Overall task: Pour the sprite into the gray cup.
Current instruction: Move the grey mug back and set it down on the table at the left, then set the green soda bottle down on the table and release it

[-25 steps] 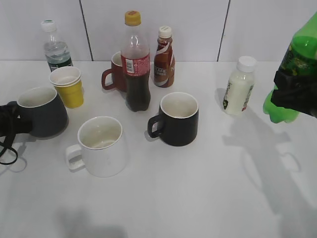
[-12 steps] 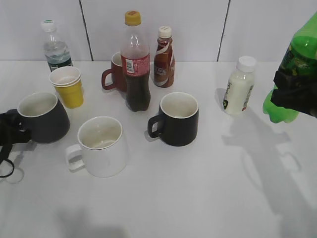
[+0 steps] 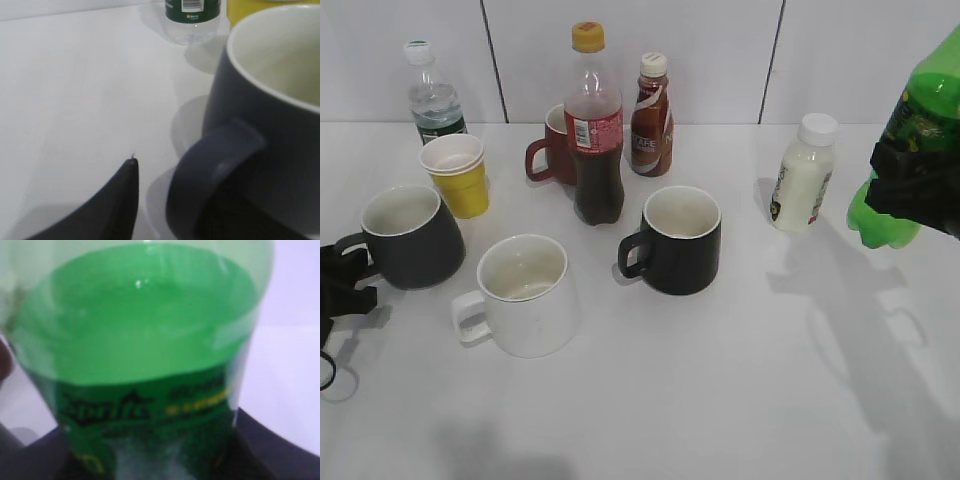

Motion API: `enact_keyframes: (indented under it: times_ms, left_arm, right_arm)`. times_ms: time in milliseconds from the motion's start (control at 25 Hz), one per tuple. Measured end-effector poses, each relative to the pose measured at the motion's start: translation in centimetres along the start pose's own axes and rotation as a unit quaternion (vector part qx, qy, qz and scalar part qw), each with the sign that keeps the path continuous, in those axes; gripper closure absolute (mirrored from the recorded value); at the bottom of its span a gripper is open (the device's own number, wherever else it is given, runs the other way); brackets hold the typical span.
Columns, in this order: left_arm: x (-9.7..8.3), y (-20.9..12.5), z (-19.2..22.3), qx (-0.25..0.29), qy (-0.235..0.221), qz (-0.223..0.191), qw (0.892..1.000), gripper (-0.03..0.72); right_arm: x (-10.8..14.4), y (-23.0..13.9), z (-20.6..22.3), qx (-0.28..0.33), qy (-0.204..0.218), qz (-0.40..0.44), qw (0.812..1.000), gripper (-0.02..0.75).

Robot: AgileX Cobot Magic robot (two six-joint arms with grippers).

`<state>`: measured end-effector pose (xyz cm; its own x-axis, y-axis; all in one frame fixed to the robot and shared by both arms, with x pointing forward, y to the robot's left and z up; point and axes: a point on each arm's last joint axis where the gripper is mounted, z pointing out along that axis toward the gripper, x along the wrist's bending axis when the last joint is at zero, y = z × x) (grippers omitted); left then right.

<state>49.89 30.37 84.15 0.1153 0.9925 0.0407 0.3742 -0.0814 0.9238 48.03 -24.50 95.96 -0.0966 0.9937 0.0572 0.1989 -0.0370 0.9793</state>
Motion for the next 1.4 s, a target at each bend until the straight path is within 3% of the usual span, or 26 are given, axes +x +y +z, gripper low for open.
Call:
enact_keyframes:
  times_ms: [400, 680, 1200, 1400]
  left_arm:
    - [-0.5, 0.6, -1.5, -0.001, -0.02, 0.008, 1.0, 0.347]
    - [-1.2, 0.4, -2.2, 0.008, -0.052, 0.018, 0.998, 0.326]
    - [-1.6, 2.2, -4.5, -0.027, -0.058, 0.029, 0.997, 0.319]
    - [-1.5, 3.4, -5.0, -0.055, -0.057, 0.036, 0.996, 0.319]
  right_arm:
    - [-0.4, -1.7, 0.8, 0.032, -0.022, 0.008, 0.999, 0.345]
    - [-0.6, -2.0, 1.2, 0.007, -0.035, 0.009, 0.999, 0.345]
    - [-1.1, -6.1, 2.8, 0.031, -0.059, -0.003, 0.998, 0.345]
    - [-0.9, -7.1, 3.0, 0.049, -0.046, 0.001, 0.998, 0.345]
